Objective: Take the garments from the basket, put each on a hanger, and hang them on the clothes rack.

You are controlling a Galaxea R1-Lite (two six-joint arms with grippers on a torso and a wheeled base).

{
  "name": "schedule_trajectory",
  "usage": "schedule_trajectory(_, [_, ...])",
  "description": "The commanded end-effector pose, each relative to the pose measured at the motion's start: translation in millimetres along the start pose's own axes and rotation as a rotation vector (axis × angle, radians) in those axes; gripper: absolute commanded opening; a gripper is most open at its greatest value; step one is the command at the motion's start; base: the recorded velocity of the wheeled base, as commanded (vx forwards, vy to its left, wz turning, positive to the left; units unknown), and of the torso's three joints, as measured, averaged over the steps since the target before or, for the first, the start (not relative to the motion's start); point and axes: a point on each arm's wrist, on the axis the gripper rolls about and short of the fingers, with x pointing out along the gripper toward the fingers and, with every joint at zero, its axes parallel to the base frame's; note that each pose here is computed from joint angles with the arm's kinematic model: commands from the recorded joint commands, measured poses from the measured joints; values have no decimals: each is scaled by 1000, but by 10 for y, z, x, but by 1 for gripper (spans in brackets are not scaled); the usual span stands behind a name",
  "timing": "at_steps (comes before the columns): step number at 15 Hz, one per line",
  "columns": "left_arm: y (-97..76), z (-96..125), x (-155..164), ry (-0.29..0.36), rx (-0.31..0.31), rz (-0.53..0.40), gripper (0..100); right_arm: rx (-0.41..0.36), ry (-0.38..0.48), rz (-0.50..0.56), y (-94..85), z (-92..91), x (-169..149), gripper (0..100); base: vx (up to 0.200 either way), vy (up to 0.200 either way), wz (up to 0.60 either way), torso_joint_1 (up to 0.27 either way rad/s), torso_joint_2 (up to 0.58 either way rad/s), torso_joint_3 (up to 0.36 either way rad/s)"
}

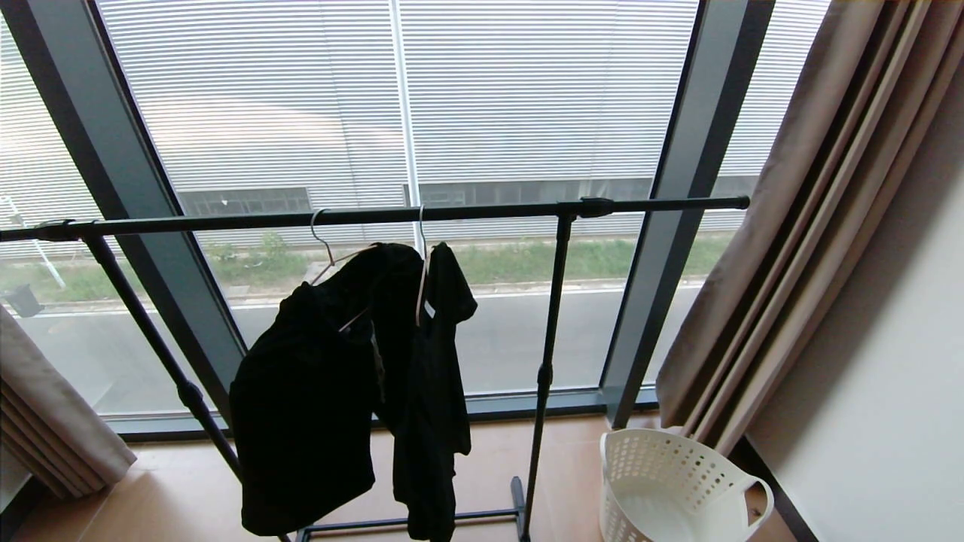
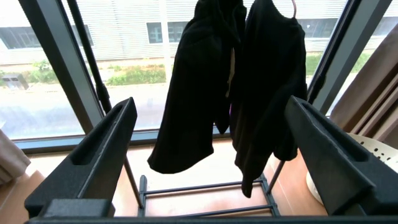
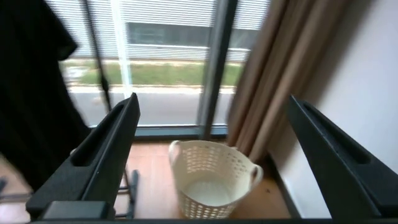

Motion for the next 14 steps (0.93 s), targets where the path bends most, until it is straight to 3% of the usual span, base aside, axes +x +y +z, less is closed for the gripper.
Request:
schedule_trajectory(1, [0,1,-1,-1,0,0,100,-1,-2,16,4,3,-2,100,0,0,0,0,0,0])
schedule_trajectory(14, [0,1,-1,-1,0,0,100,-7,-3,16,4,0,-1,100,0,0,0,0,0,0])
